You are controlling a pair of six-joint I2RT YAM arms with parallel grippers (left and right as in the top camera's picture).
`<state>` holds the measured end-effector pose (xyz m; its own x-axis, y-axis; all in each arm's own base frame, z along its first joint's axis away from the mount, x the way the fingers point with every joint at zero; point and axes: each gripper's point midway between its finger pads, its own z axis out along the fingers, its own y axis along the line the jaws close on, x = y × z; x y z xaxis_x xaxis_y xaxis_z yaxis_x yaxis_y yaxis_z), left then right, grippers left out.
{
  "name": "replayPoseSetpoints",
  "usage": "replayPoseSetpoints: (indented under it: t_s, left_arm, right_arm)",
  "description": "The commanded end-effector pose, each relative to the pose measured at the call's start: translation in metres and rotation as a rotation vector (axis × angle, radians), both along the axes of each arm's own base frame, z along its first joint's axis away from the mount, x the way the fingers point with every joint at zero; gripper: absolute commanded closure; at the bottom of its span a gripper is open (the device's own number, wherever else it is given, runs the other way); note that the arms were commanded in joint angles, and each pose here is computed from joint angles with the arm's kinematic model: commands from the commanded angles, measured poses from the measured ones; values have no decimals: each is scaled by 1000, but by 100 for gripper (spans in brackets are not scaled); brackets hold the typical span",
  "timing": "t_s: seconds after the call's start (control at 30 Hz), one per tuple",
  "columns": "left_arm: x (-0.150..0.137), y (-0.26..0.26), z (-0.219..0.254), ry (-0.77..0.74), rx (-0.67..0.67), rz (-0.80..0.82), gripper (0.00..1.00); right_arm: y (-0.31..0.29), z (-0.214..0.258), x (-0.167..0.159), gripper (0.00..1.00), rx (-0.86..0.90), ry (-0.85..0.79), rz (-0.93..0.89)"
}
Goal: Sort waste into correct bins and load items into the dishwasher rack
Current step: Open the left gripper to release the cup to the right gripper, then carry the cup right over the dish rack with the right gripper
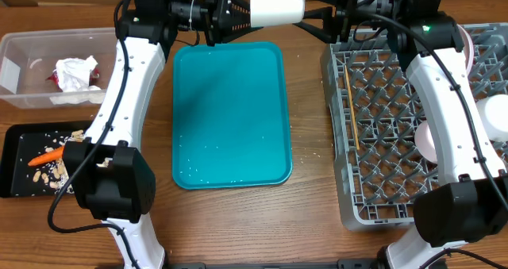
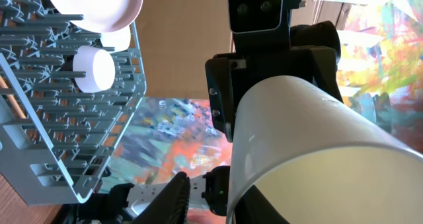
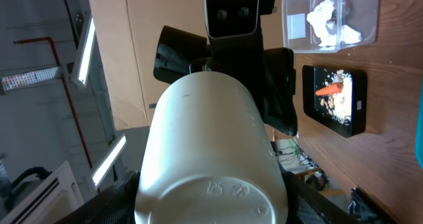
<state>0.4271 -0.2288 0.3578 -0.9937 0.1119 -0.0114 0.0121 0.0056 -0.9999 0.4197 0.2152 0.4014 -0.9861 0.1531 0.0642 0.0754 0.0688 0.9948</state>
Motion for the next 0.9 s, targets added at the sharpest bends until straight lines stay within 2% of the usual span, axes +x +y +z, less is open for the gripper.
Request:
replayPoseSetpoints:
  t_s: [0.0,0.1,0.2,0.23,0.37,0.5,0.73,0.87]
  left_arm:
    - [-4,3,13,-47,-5,7,69]
    - [-4,3,12,-51,-5,10,62]
    - [-2,3,12,-65,-1,21,58]
    - [-1,4,12,-71,-1,25,53]
    - [3,8,11,-95,0,43,52]
    - [13,17,9,-138,12,95,50]
    - [29,33,3,-187,40,180,50]
    - [39,42,-18,-191,111,259,49]
  right_arm:
    - [-2,7,0,38,4,-20,-4]
    - [-2,6,2,44,0,-18,-17]
    - [-3,5,8,44,-10,-27,-50]
    - [-4,4,10,45,-19,-56,-60]
    - [-5,3,15,50,-38,-108,-83]
    - [-6,2,19,62,-56,-152,-104]
    - [-14,-1,28,62,-98,-254,-144]
    - [-30,-6,37,64,-147,-333,-187]
